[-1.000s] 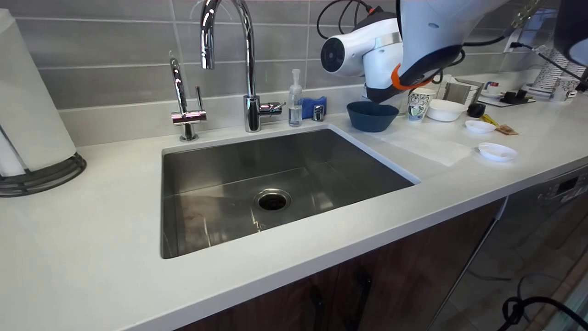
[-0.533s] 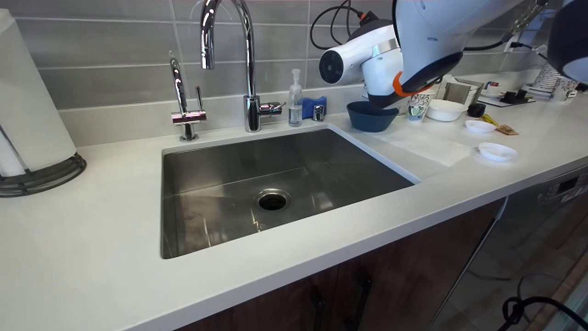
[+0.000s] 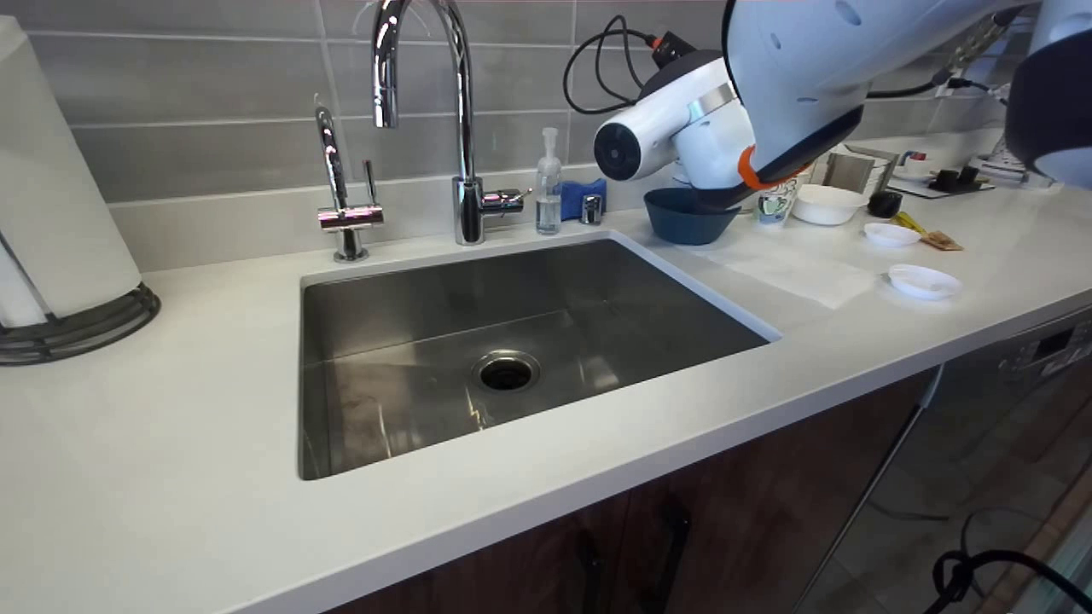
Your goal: Pour the content in the red cup into the blue bowl
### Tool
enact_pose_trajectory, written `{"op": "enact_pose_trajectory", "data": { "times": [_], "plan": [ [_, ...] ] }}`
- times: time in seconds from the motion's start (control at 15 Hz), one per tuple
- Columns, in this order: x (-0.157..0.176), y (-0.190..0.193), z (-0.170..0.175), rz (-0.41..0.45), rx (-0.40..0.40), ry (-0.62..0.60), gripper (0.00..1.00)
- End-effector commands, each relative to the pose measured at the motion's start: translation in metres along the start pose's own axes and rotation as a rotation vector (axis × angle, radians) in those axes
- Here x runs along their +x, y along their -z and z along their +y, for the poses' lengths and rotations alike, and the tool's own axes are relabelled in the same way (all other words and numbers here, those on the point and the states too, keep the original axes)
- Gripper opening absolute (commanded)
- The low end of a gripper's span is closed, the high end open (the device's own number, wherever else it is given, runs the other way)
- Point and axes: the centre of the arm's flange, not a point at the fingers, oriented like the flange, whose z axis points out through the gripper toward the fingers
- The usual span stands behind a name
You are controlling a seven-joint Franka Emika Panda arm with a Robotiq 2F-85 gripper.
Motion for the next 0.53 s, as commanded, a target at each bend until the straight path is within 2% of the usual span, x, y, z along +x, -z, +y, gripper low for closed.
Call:
{"op": "enact_pose_trajectory", "data": {
  "times": [0.0, 0.2, 0.27, 0.4, 0.47],
  "plan": [
    [0.0021, 0.0026, 0.0079, -0.036, -0.069, 0.063, 0.03],
    [0.0057, 0.0048, 0.0071, -0.032, -0.076, 0.078, 0.03],
    [0.0060, 0.0083, 0.0079, 0.008, -0.052, 0.063, 0.03],
    [0.0077, 0.0051, 0.0072, -0.031, -0.076, 0.067, 0.03],
    [0.0068, 0.0103, 0.0085, 0.030, -0.052, 0.054, 0.03]
  ]
}}
